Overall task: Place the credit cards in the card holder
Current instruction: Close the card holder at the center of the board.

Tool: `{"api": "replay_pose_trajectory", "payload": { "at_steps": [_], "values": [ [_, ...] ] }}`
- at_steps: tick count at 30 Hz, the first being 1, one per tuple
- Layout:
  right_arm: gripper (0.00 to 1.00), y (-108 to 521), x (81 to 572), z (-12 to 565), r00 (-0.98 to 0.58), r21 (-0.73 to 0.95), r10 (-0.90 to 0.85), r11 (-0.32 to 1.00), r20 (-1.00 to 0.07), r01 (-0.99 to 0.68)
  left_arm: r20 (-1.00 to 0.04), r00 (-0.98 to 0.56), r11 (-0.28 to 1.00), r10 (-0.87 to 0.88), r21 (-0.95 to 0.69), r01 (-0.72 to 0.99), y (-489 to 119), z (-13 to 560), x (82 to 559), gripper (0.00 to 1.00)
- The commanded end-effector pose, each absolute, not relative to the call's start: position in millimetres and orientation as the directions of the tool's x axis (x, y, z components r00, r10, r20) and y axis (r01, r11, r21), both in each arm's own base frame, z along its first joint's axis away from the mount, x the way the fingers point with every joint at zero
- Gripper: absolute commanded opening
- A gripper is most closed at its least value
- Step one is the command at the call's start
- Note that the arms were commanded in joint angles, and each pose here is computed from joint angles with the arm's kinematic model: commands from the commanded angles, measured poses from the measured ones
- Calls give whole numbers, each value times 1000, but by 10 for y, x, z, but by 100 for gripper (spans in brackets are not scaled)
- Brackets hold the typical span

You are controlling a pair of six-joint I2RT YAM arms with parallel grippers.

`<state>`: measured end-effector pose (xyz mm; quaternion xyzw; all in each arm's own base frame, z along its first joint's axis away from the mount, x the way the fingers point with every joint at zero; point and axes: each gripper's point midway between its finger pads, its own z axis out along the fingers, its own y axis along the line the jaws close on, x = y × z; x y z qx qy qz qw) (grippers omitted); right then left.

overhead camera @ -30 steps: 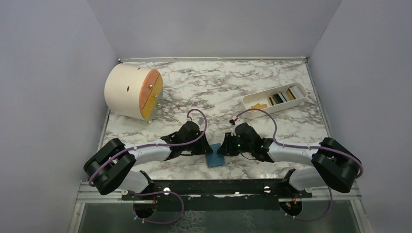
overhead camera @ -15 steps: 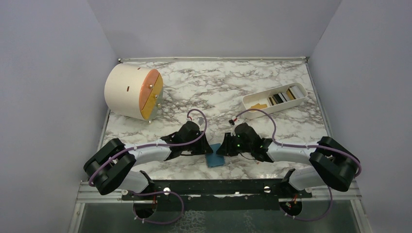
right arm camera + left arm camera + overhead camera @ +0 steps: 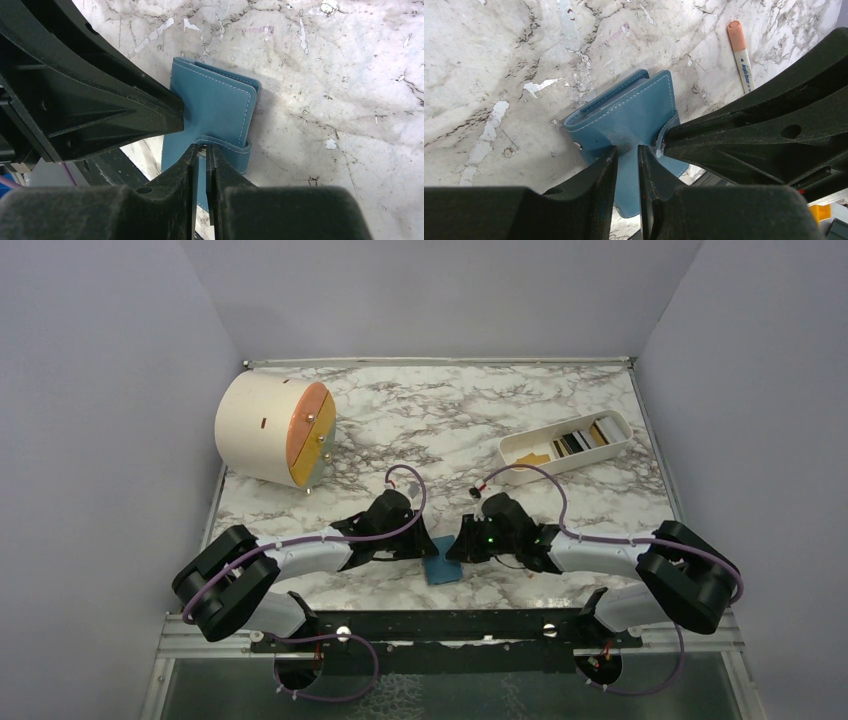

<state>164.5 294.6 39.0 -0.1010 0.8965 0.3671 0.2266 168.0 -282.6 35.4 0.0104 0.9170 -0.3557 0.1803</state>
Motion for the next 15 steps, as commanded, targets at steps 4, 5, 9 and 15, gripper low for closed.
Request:
{"api": "replay_pose_trajectory", "payload": {
  "at_steps": [4,5,9,15],
  "values": [
    [11,2856,1587,217,-883,535,-100,762,-459,-365,-312,-946,791,-91,-600,122,-2697,157,1575,24],
    [11,2850,1586,200,-883,525,-107,769,-458,-365,-311,-946,791,-90,-599,122,-2695,155,1571,24],
    [10,2836,1574,137,-885,497,-131,786,-446,-367,-310,-946,792,-91,-599,121,-2692,151,1568,24],
    [9,2803,1557,60,-885,450,-161,813,-437,-370,-309,-946,792,-93,-599,118,-2693,149,1569,24]
  ]
}}
